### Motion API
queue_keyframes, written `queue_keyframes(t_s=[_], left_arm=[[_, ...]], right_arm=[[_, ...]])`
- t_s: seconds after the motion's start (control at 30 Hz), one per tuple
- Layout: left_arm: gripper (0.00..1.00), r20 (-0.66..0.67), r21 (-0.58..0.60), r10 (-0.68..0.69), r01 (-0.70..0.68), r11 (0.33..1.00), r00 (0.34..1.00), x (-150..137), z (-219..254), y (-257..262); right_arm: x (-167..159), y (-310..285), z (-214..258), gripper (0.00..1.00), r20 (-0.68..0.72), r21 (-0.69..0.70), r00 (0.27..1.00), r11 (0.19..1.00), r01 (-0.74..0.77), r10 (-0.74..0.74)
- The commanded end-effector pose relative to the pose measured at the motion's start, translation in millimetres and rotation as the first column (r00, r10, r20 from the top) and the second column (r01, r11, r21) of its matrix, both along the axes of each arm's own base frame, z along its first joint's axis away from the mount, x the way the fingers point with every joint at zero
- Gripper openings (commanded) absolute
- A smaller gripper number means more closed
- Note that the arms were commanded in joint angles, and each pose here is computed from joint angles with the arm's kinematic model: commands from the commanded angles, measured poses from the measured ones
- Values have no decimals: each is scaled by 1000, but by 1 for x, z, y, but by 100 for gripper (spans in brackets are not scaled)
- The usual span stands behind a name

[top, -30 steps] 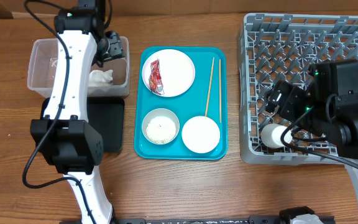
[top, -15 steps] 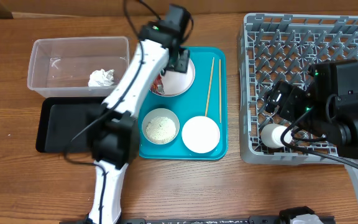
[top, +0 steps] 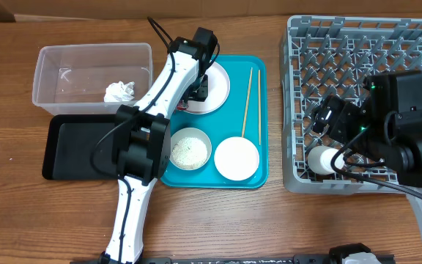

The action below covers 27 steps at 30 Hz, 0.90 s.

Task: Sort waste into correct bins and load items into the dishwasher
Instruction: 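Grasp the red wrapper on the plate with the left gripper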

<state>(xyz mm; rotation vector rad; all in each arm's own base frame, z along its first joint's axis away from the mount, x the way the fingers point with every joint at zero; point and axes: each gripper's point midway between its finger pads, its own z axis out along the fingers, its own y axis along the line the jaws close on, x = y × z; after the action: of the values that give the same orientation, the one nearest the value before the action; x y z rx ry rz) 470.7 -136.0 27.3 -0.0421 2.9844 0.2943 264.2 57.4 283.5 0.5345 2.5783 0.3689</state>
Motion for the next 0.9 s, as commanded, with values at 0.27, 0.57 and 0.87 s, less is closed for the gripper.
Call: queue_keyframes(t_s=[0.27, 0.57, 0.87], left_arm=[[62, 89, 17, 5, -6, 1000, 996, 15, 39, 4], [25, -62, 33, 2, 0, 999, 998, -7, -26, 6], [4, 60, -70, 14, -10, 998, 998, 12, 58, -3]], right_arm=[[0, 0, 5, 96, 14, 1, 1000, 1000, -4, 4], [-2, 0, 4, 96, 6, -1, 1000, 1000, -4, 4], [-2, 0, 4, 96, 7, -1, 1000, 1000, -4, 4]])
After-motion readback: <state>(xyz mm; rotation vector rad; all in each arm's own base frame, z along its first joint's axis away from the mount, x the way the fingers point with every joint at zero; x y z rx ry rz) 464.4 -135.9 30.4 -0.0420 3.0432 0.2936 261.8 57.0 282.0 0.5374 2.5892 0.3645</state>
